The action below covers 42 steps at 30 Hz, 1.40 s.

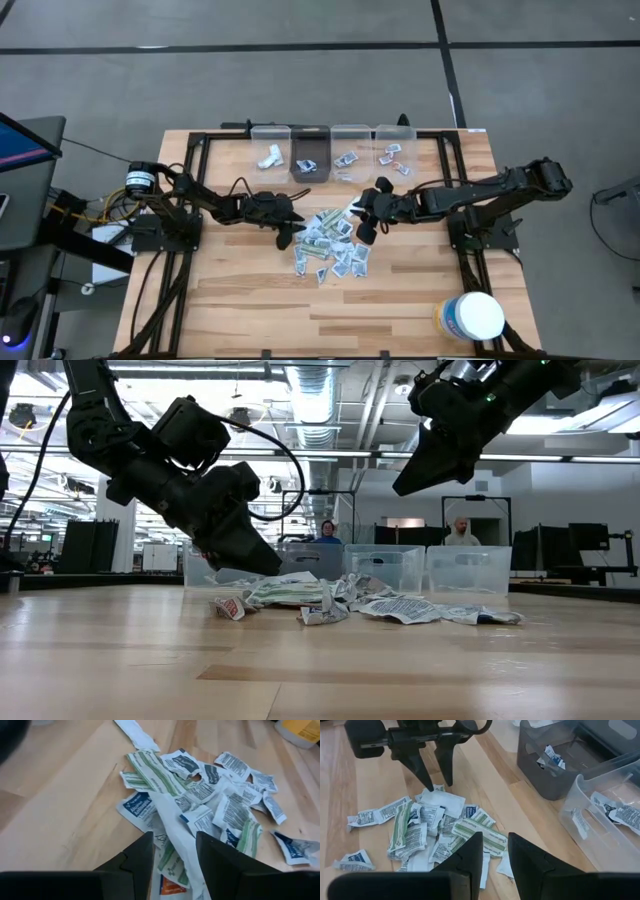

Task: Pick & Place First Aid Supplies
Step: Put the bandage into the left transparent bin

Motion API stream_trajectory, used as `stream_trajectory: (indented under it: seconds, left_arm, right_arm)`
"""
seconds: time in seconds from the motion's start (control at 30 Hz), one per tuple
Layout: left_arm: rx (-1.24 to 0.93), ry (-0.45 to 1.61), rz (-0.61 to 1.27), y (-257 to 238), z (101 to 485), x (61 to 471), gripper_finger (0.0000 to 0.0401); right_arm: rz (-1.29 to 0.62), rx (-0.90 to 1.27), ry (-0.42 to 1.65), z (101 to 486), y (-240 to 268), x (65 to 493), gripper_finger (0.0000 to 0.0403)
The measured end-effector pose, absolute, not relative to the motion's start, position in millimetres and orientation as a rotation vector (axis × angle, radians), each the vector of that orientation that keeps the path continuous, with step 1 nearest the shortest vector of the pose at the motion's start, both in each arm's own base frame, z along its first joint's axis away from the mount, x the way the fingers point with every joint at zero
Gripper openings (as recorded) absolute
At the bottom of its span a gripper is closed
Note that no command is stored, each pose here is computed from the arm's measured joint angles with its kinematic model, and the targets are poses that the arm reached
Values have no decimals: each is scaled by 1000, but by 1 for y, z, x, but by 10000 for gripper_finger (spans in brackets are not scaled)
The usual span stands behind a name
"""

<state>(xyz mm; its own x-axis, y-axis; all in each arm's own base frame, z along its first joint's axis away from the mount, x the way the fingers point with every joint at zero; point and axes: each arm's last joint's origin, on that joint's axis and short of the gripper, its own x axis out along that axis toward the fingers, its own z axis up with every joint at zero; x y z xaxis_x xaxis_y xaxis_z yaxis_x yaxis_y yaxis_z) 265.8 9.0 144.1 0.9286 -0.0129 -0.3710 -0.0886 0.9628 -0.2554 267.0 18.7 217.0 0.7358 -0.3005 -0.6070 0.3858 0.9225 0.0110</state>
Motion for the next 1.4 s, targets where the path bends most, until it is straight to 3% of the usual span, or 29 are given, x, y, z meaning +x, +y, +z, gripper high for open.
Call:
stream_trajectory:
  seconds: [1.1, 1.23, 1.4]
  left_arm:
    - [-301, 432, -9, 6, 131, 272, 146]
    - [-295, 426, -14, 6, 132, 272, 116]
    - [-300, 424, -38, 5, 132, 272, 33]
  right_arm:
    - [-378, 139, 641, 217, 19, 267, 86]
    - [-378, 139, 642, 217, 19, 267, 86]
    - [-378, 139, 642, 217, 19, 267, 86]
